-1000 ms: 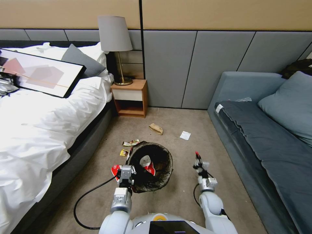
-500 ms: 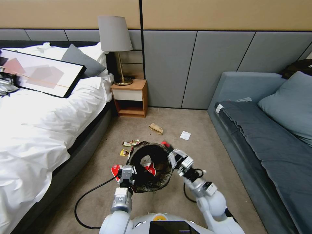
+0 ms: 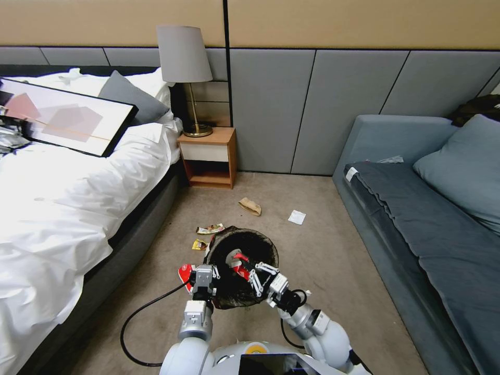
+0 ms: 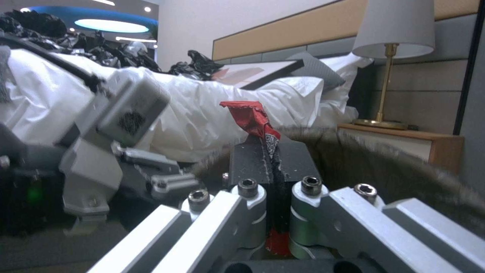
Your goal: Pick up the trash bin, then pick up the garbage from the floor and place it into the trash bin.
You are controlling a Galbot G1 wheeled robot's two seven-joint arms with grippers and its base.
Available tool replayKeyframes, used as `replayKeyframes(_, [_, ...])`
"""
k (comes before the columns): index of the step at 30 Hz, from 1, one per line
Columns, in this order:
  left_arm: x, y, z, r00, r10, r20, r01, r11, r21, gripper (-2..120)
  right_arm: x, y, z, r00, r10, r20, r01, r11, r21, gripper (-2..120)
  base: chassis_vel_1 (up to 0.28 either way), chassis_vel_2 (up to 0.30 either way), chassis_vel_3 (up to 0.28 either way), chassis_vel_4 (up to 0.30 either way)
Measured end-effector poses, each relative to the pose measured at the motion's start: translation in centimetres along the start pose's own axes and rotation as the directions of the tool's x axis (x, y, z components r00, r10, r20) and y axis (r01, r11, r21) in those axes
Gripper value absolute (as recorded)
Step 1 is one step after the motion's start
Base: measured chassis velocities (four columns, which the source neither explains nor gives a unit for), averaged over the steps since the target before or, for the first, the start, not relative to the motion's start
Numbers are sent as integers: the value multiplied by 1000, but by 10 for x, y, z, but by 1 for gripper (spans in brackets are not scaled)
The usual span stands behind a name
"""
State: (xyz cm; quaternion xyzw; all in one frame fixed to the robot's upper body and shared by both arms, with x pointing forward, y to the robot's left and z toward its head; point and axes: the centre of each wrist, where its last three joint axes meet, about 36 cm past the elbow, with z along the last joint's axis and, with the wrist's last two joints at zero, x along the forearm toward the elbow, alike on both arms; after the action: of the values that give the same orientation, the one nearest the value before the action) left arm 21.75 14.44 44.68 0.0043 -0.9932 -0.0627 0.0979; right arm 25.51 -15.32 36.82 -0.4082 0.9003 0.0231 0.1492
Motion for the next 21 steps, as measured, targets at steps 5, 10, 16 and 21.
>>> replayKeyframes(5, [0, -1, -1, 1000, 2, 1, -2, 1000, 3, 1, -1, -1, 12, 999, 33, -16, -33, 999, 0, 13, 0, 0, 0, 0])
replayKeyframes(10, [0, -1, -1, 1000, 1, 1, -1, 1000, 5, 1, -2, -3, 15, 999, 41, -16, -41, 999, 1, 31, 0, 0, 0, 0])
replayKeyframes(16, [0, -2, -1, 1000, 2, 0, -2, 1000, 8, 1, -3, -6, 14, 998, 54, -12, -54, 998, 7, 51, 0, 0, 0, 0])
replayKeyframes(21, [-1, -4, 0, 1000, 5, -2, -5, 1000, 11, 1, -3, -7, 14, 997, 74, -12, -74, 997, 8, 71, 0, 0, 0, 0])
